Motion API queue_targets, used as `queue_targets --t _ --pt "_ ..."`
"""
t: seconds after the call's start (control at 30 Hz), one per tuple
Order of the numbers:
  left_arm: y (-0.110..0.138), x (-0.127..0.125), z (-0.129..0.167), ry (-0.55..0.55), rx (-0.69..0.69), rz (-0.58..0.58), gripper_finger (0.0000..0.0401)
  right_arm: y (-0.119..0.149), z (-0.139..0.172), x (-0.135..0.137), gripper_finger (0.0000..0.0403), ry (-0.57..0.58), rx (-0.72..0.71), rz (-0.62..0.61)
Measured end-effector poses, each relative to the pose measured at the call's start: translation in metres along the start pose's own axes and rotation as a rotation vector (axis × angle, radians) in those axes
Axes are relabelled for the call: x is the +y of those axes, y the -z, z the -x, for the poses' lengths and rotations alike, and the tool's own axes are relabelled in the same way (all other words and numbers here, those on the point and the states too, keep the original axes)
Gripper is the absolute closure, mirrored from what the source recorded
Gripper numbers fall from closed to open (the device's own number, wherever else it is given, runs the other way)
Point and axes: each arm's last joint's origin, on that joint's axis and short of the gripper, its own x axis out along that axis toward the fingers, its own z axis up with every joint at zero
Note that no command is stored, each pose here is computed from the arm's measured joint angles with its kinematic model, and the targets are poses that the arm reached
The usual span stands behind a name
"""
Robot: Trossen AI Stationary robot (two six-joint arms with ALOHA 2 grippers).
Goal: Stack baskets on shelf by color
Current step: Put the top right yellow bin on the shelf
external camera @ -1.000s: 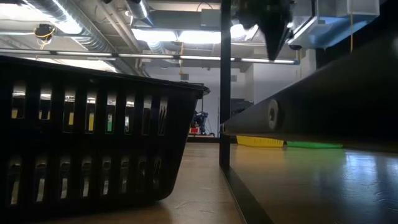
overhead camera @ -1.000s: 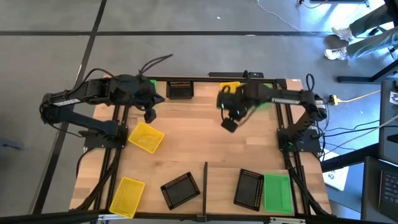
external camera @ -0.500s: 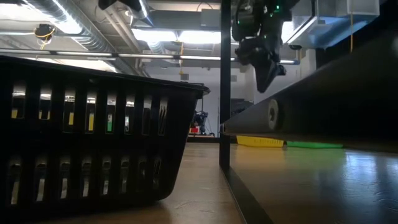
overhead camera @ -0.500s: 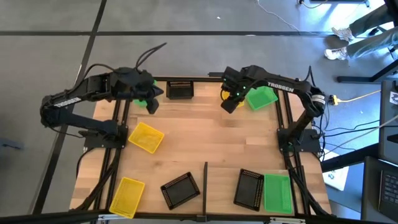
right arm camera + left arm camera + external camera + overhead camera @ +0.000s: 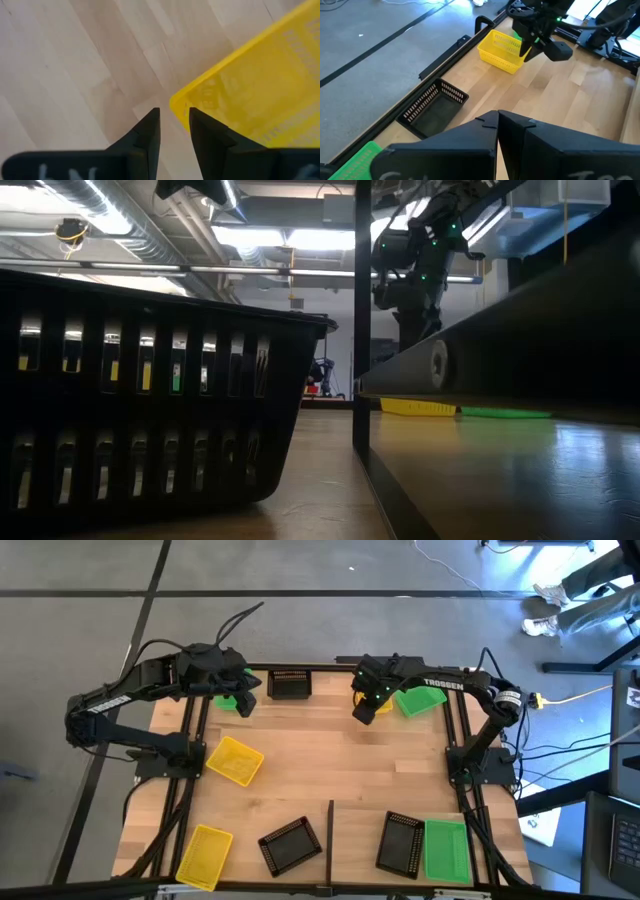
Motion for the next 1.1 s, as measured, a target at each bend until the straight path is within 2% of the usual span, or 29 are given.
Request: queue_targets --t 0.23,0.43,0.7,0.77,0.9,1.1 --pt "-0.001 0.003 -0.001 -0.016 -0.002 0.009 0.0401 0.009 -0.021 -0.002 0.0301 0.002 0.058 0.026" --pt "-0.001 0.003 -0.001 -0.016 -0.001 0.009 0.0401 0.009 -0.038 -0.004 0.0301 0.051 0.099 0.058" --pt "-0.001 0.003 -0.001 -0.016 -0.002 0.013 0.0401 0.009 -0.052 -0.006 0.0304 0.062 0.13 0.105" --pt "-0.001 0.003 -0.001 -0.016 -0.001 0.013 0.0401 0.009 -0.052 -0.006 0.0319 0.062 0.134 0.104" --pt "-0.001 0.003 -0.001 -0.016 -0.001 0.013 0.0401 0.008 -0.05 -0.006 0.0387 0.068 0.121 0.103" --pt "-0.001 0.003 -0.001 -0.016 -0.001 0.013 0.0401 -0.001 -0.037 0.007 0.0399 0.088 0.128 0.134"
